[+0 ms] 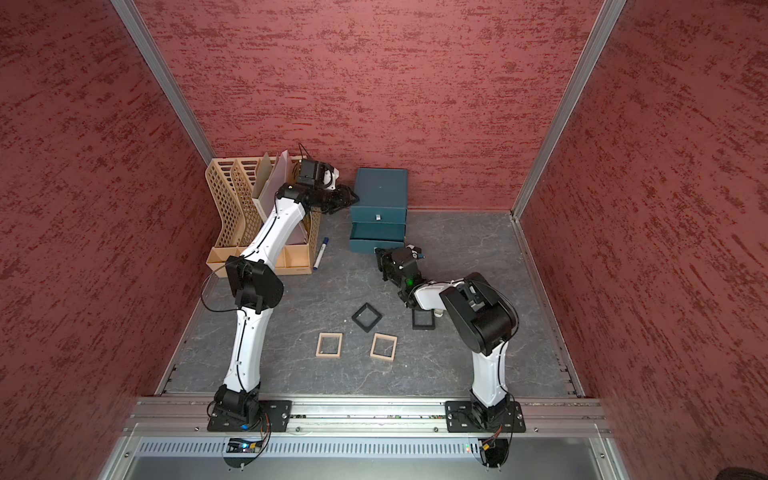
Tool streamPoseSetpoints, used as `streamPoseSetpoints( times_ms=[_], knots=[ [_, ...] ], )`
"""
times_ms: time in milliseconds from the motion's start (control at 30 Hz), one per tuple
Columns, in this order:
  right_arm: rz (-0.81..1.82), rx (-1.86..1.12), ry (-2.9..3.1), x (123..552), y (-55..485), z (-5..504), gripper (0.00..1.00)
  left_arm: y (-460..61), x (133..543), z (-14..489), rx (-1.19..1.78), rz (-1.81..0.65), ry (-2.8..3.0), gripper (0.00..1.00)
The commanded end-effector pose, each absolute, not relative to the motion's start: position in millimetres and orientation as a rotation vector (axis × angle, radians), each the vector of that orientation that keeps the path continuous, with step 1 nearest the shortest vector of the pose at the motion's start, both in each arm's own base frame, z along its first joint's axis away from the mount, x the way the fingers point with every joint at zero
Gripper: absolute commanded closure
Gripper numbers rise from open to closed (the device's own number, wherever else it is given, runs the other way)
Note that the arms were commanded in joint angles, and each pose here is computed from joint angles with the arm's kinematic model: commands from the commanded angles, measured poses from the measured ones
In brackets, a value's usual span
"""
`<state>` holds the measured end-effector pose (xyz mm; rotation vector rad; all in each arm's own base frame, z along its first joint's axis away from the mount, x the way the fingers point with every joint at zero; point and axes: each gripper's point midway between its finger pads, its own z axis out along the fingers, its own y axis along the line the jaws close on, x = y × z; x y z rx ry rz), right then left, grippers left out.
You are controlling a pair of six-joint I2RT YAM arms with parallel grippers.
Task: Place the brooch boxes into the drawer by color
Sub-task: Open the drawer in the storage box.
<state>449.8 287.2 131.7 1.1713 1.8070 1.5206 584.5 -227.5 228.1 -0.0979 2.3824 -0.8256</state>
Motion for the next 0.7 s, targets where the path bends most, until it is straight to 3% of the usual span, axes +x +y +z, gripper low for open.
streamPoseSetpoints(
  times_ms=[0, 433, 667],
  knots=[
    [1.533, 1.169, 1.8, 435.6, 287.6, 141.2, 1.0, -227.4, 573.6, 201.4, -0.116, -0.786, 2.478, 0.43],
    [1.517, 1.174, 1.859, 393.6, 288.1, 133.9, 1.0, -227.2, 573.9, 198.6, -0.115, -0.784, 2.483, 0.44],
    [1.509, 1.184, 1.862, 391.0, 287.3, 128.7, 1.0, -228.2, 573.7, 200.8, -0.117, -0.789, 2.478, 0.44]
  ],
)
